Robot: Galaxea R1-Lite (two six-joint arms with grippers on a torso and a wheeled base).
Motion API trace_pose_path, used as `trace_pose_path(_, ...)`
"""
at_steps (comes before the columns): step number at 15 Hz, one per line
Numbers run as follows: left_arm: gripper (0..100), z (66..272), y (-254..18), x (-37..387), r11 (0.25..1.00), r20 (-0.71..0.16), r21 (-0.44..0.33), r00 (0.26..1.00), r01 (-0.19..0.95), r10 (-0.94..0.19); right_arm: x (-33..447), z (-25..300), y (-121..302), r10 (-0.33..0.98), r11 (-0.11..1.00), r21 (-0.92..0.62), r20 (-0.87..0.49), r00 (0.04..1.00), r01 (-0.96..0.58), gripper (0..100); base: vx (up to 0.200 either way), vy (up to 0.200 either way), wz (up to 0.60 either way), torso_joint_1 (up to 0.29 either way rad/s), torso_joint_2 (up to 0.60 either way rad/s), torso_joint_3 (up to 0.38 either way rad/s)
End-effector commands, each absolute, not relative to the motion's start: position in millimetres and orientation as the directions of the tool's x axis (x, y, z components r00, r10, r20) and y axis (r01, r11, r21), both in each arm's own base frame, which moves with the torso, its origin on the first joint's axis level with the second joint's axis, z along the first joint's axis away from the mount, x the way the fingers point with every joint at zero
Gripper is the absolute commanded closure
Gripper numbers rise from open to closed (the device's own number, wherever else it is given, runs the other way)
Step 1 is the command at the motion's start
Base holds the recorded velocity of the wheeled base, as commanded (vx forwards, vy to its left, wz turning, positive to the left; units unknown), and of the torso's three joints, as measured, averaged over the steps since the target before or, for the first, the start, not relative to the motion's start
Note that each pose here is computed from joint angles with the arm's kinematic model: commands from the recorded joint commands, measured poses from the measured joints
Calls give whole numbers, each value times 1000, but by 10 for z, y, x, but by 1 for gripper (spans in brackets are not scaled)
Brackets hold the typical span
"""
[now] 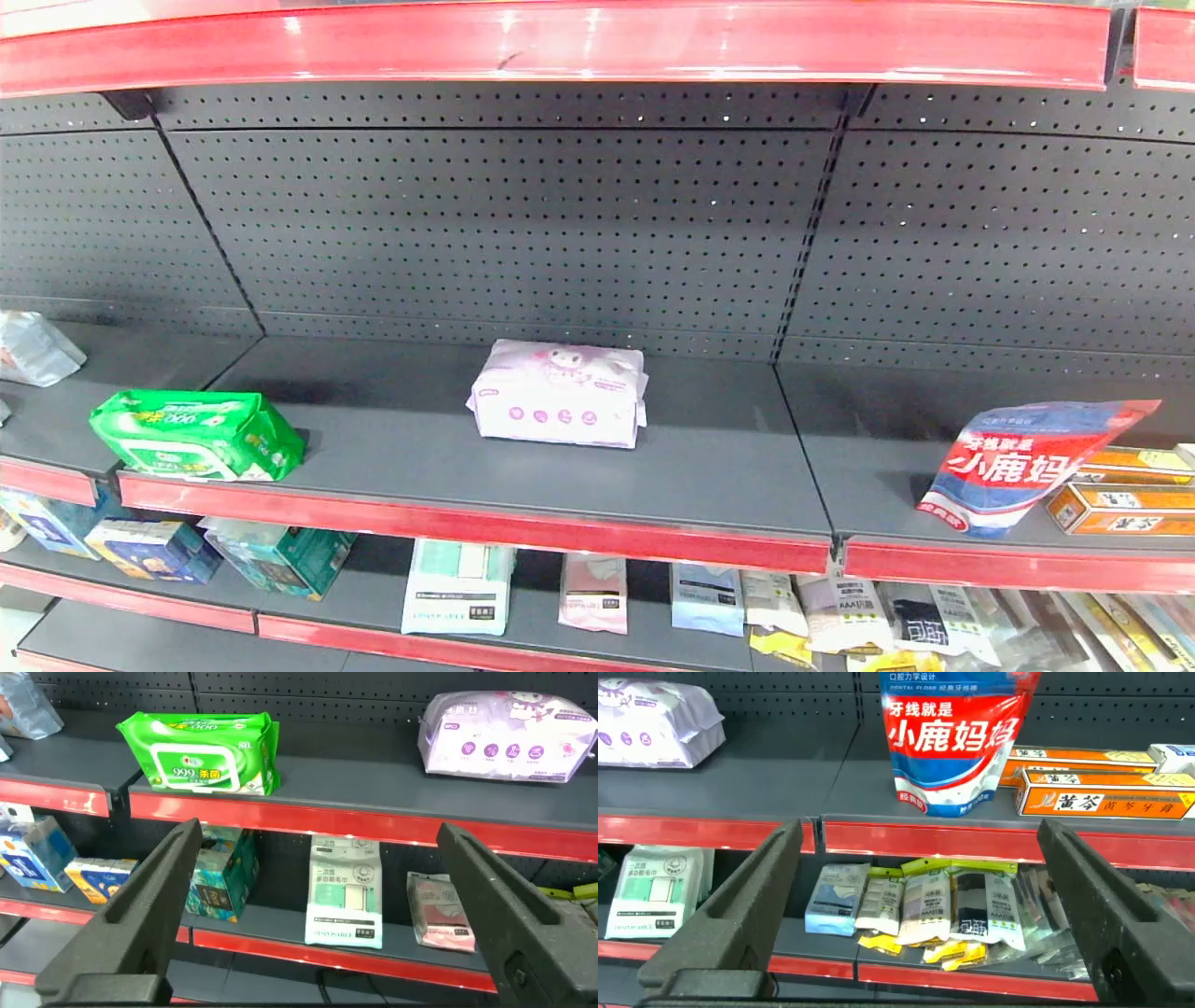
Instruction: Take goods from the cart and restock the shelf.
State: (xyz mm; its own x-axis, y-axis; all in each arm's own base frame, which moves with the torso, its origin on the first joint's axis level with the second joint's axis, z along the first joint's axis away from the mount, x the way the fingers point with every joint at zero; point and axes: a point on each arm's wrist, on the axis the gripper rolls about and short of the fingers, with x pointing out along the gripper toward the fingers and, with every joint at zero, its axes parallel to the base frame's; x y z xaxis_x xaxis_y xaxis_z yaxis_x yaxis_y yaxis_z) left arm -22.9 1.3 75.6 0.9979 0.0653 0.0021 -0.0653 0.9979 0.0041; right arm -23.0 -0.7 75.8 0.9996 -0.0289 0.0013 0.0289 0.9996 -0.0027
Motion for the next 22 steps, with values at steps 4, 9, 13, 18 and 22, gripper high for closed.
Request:
trace_pose_path(4,0,756,13,-228,998,2,5,998,-66,66,-229,759,-6,-26,1000,-1,2,1000,26,0,0,0,-300,0,1,2)
trace_pose_path(9,0,756,13,-228,998,2,5,998,-66,66,-229,759,-6,-26,1000,-1,2,1000,26,0,0,0,-600,2,8,-1)
trace_pose_path(13,0,756,13,-228,998,2,5,998,-66,66,-229,759,-6,-25,1000,-1,2,1000,25,0,0,0,-600,-2,4,1)
trace_pose_path(18,0,756,13,-228,998,2,5,998,-66,66,-229,759,-6,-25,1000,-1,2,1000,25,0,0,0,-600,0,2,2)
trace_pose_path(22,0,756,13,-228,998,2,5,998,-66,66,-229,759,-6,-25,1000,-1,2,1000,25,0,0,0,-600,-1,0,4)
